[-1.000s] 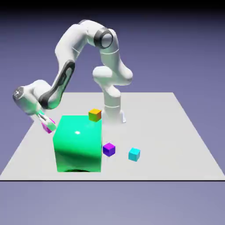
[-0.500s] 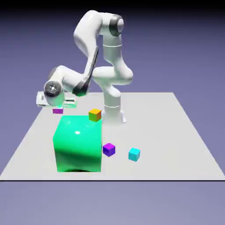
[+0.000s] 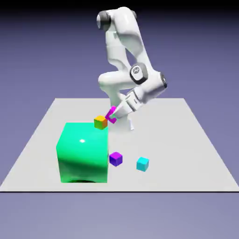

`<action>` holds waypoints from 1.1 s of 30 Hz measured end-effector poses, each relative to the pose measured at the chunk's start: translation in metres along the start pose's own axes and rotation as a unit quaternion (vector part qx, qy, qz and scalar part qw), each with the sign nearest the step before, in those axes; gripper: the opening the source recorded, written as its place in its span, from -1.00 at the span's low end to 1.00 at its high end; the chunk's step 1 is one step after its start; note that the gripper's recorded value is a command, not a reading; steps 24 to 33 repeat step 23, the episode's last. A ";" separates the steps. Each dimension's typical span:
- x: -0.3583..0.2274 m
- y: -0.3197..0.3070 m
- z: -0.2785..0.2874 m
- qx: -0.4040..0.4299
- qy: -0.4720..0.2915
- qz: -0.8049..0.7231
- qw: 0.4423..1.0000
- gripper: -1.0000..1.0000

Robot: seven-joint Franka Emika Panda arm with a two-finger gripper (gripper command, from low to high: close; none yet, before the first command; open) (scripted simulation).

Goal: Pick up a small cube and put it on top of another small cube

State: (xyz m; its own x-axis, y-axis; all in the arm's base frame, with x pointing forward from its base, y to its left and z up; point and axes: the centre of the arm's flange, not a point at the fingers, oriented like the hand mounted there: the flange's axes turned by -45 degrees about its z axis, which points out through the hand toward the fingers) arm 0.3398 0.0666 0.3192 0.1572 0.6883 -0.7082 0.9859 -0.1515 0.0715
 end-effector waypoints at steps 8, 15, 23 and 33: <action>0.027 0.010 0.049 0.058 0.149 0.021 0.987 -1.00; 0.036 0.021 0.091 0.085 0.223 0.071 0.968 -1.00; 0.066 0.013 0.140 0.086 0.225 0.070 0.968 1.00; 0.066 0.013 0.140 0.086 0.225 0.070 0.968 1.00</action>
